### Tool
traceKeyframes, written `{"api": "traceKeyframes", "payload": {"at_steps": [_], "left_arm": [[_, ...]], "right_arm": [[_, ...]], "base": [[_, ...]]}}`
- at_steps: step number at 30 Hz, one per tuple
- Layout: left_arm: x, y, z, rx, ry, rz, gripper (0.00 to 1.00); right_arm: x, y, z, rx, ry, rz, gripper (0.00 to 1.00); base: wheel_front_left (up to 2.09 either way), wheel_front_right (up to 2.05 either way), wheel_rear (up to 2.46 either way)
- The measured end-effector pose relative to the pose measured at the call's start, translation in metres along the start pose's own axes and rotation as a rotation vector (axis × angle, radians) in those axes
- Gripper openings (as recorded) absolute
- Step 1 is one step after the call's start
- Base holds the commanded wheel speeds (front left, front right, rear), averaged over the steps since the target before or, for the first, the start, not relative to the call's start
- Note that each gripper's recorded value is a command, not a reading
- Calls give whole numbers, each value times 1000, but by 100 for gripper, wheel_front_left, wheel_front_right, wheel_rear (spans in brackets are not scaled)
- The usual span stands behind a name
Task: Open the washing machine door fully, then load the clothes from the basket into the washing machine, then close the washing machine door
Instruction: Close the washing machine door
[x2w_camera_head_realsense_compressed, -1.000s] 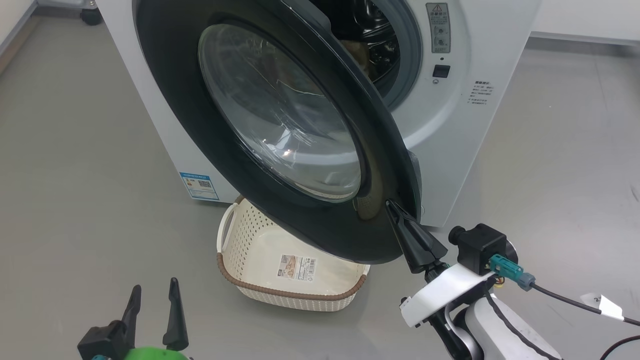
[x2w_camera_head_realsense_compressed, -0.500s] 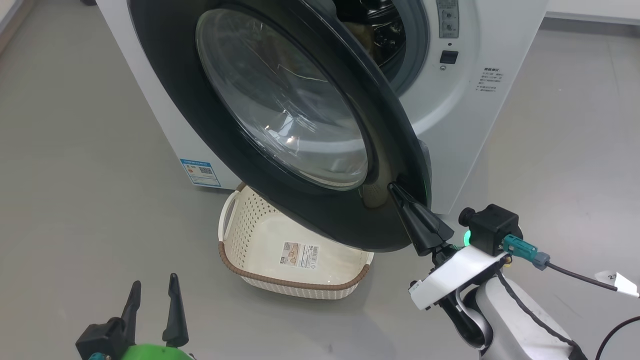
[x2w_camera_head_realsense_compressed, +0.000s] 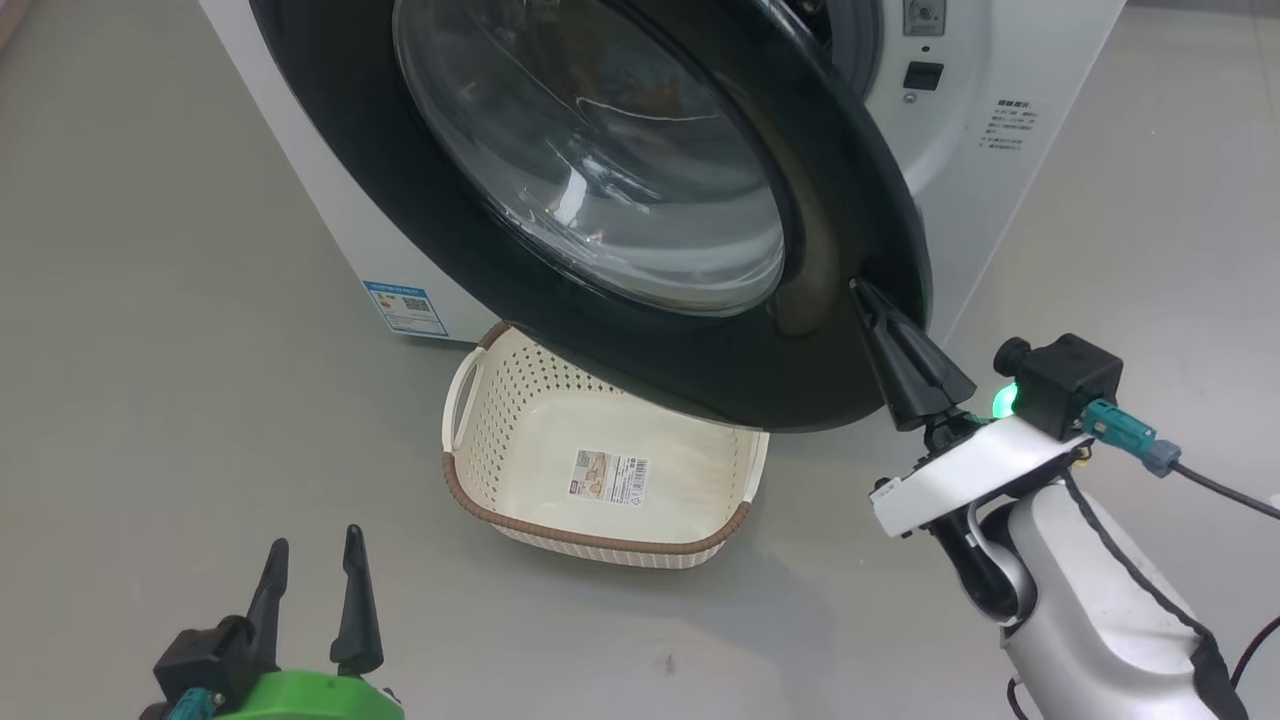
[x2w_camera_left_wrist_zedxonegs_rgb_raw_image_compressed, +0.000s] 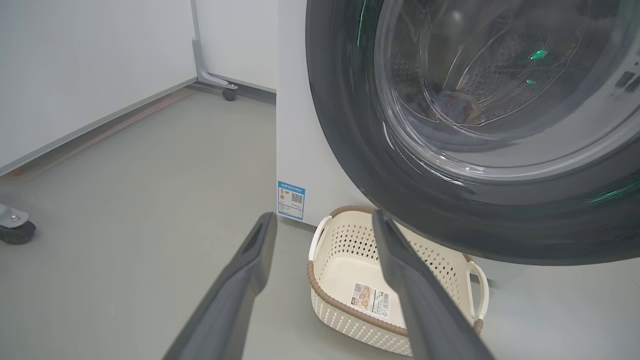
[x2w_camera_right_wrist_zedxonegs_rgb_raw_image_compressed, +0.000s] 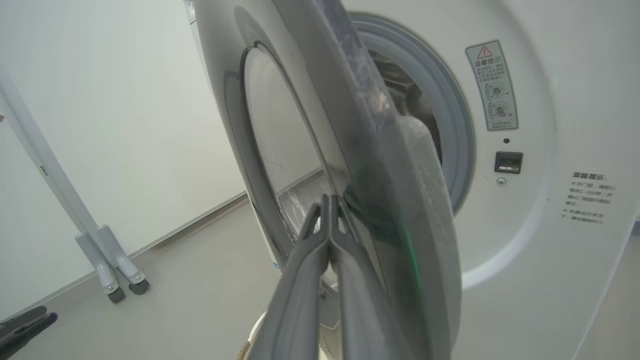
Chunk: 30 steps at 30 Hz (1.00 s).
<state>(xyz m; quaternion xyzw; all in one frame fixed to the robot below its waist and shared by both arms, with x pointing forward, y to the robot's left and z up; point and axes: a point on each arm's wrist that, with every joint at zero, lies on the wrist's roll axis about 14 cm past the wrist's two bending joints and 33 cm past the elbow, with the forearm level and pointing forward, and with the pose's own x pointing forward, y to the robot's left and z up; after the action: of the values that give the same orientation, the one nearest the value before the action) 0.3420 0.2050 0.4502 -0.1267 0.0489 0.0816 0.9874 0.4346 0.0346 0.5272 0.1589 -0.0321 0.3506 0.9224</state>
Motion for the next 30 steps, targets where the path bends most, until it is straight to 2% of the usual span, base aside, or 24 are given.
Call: {"api": "traceKeyframes", "payload": {"at_steps": [5,15,23,30], "left_arm": [[6,2,-2,5,9,5,100],[19,4,-4,-8,17,17,100],[29,5,-6,-22,25,26,100],[37,-3,-10,-27,37,6,100]], "right_arm": [[9,-23,-1,-12,-5,-36,0],[38,-55,1,-42,-31,-54,0],[60,-66,-1,-61,-46,-35,0],[72,-96,-5,-105,-41,-64,0]], "base": [[0,0,0],[0,0,0],[0,0,0],[0,0,0]]}}
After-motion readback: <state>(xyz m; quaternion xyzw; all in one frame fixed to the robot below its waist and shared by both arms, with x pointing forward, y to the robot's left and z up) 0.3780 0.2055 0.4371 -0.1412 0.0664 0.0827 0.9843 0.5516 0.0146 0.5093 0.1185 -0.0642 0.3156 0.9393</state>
